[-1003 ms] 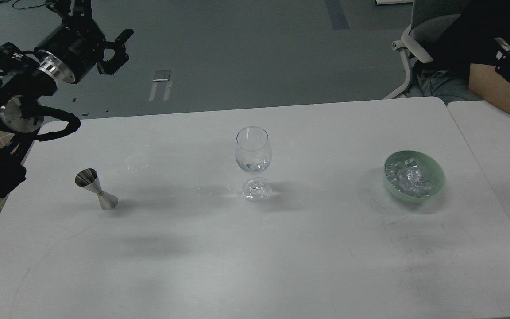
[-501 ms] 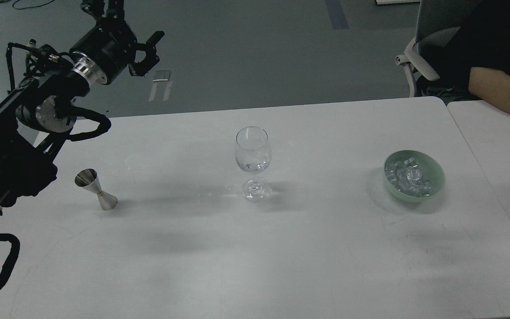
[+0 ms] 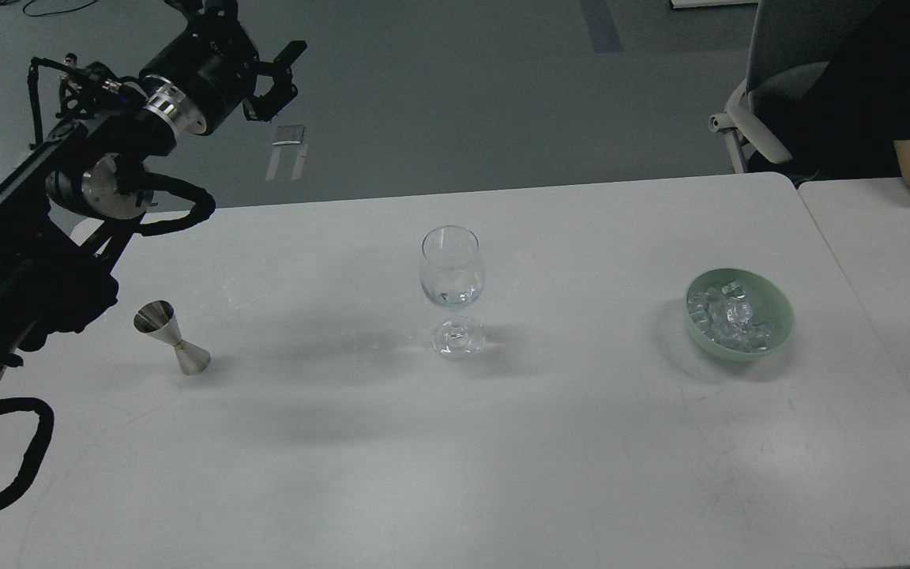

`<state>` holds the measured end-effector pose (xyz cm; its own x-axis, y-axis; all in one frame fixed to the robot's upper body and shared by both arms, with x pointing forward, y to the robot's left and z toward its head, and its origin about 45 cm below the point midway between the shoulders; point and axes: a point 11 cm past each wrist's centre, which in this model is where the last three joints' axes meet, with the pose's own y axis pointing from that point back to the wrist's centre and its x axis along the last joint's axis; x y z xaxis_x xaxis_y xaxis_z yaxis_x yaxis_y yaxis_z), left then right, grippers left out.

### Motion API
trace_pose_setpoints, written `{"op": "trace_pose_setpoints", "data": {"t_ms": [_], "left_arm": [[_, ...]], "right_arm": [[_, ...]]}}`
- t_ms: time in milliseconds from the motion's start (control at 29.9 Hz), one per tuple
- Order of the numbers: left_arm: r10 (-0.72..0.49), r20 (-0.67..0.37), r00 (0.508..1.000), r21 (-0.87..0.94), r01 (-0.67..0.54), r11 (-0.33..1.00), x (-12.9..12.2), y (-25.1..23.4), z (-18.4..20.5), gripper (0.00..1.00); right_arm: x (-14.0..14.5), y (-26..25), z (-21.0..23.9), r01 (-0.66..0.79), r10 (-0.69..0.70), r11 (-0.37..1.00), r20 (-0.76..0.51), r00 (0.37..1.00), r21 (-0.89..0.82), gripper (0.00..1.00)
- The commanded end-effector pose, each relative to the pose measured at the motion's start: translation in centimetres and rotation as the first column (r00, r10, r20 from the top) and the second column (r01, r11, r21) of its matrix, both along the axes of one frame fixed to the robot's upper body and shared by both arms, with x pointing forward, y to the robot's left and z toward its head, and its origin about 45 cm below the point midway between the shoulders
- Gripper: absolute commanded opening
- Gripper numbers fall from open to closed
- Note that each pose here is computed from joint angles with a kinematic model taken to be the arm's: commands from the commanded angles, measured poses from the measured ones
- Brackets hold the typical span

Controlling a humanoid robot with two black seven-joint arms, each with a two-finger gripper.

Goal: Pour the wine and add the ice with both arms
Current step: 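Open the left gripper, release the jigger and lift the arm away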

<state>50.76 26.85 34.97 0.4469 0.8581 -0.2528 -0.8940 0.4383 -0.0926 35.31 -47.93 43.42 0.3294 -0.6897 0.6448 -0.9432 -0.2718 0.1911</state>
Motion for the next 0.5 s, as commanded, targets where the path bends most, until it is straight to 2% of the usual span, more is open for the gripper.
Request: {"op": "trace_pose_setpoints", "data": {"t_ms": [0,134,234,334,468], "left_arm": [[-0.002,0.003,1.000,0.019,0.002,1.000,0.5,-0.8,0.0,0.99],[-0.056,0.001,0.998,0.061,0.056,0.997,1.1,-5.1,-0.7,0.99],[-0.068,0.000,0.998,0.057,0.068,0.996,1.1,-5.8,-0.8,0.99],[-0.069,0.002,0.998,0.051,0.069,0.996,1.1,-5.9,-0.7,0.99],[-0.064,0.006,0.998,0.046,0.064,0.997,1.2,-5.5,-0.5,0.99]], "right_arm": [[-0.8,1.0,2.2,-0.035,0.038,0.983,0.011,0.999,-0.178,1.00],[-2.4,2.7,4.9,-0.078,0.088,0.899,0.004,0.996,-0.431,1.00],[-3.1,2.7,5.7,-0.081,0.089,0.830,-0.013,0.996,-0.552,1.00],[-3.2,3.1,5.0,-0.107,0.110,0.763,-0.034,0.993,-0.638,1.00],[-3.4,4.2,1.9,-0.191,0.148,0.670,-0.123,0.981,-0.717,1.00]]}}
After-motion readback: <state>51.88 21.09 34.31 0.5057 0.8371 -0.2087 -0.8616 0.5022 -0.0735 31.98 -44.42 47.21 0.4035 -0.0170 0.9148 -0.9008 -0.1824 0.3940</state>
